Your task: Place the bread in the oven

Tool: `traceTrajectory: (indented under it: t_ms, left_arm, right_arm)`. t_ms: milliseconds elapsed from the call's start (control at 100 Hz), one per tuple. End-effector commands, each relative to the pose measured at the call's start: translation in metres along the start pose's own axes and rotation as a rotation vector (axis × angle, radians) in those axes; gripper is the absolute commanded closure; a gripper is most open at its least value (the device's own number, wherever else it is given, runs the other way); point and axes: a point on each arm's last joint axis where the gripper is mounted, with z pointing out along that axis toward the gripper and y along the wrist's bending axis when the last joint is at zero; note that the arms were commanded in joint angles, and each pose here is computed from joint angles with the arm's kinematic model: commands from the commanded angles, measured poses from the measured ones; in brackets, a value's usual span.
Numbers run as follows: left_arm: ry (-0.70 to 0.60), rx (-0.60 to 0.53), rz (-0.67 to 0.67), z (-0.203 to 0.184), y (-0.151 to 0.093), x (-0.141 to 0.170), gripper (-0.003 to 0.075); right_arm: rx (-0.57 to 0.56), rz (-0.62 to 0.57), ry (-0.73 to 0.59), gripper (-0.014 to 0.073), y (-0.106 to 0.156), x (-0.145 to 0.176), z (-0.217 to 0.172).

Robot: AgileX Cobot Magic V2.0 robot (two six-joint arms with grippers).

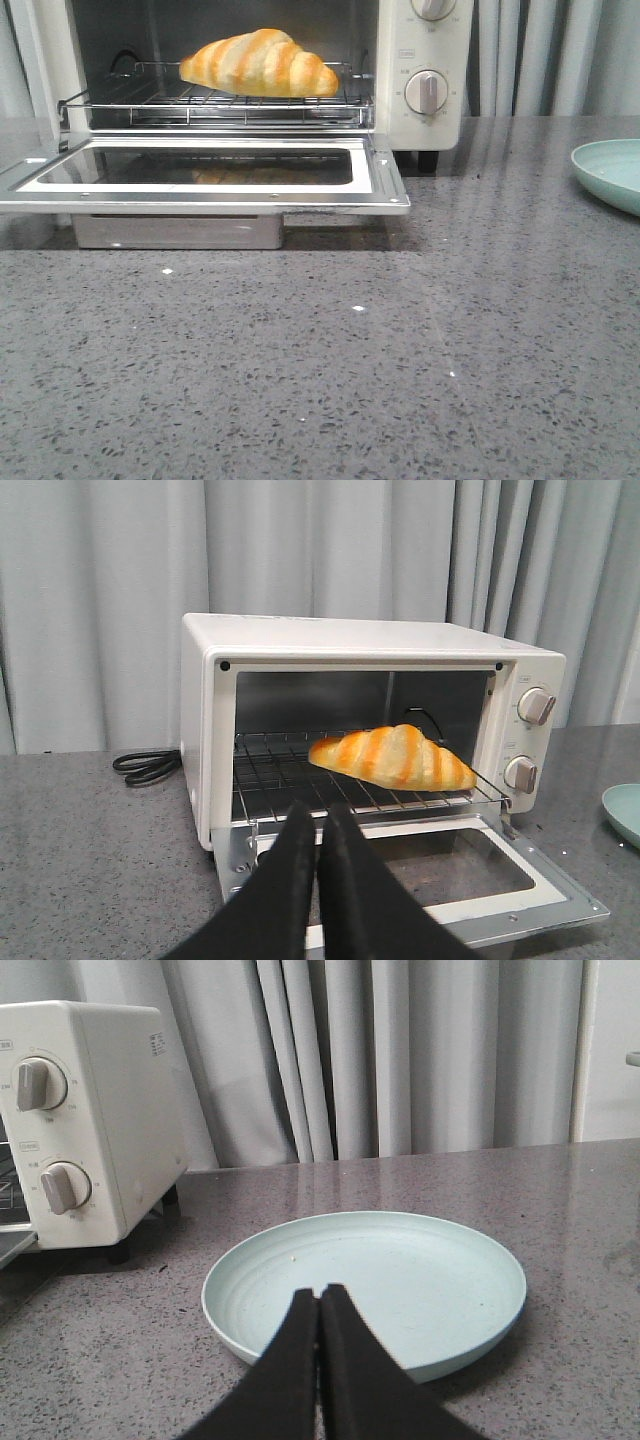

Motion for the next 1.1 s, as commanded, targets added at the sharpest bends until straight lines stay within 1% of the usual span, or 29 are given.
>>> traceTrajectory:
  t_ms: [0,90,280,1090]
  left_arm:
    - [-0.091,0.007,-0.014,0.0,-0.0014,-0.015,0.0741]
    - [-0.091,0.007,-0.014,0.0,-0.0014,-0.015,0.0741]
    - [-0.091,0.007,-0.014,0.0,-0.0014,-0.015,0.0741]
    - [-0.091,0.007,-0.014,0.0,-0.0014,-0.015,0.0741]
  right_arm:
    - [0.023,-0.027,-0.072,0.0663,-0.0015,-0.0002,-0.0006]
    - [0.042,-0.032,-0.072,0.0662,-0.0026,-0.0002,-0.0006]
    - [0.047,-0.083,-0.073,0.0662,-0.0026,-0.0004,-0.0008]
    - [0.047,-0.089,-0.061,0.0662,-0.0026,0.0007,-0.0007]
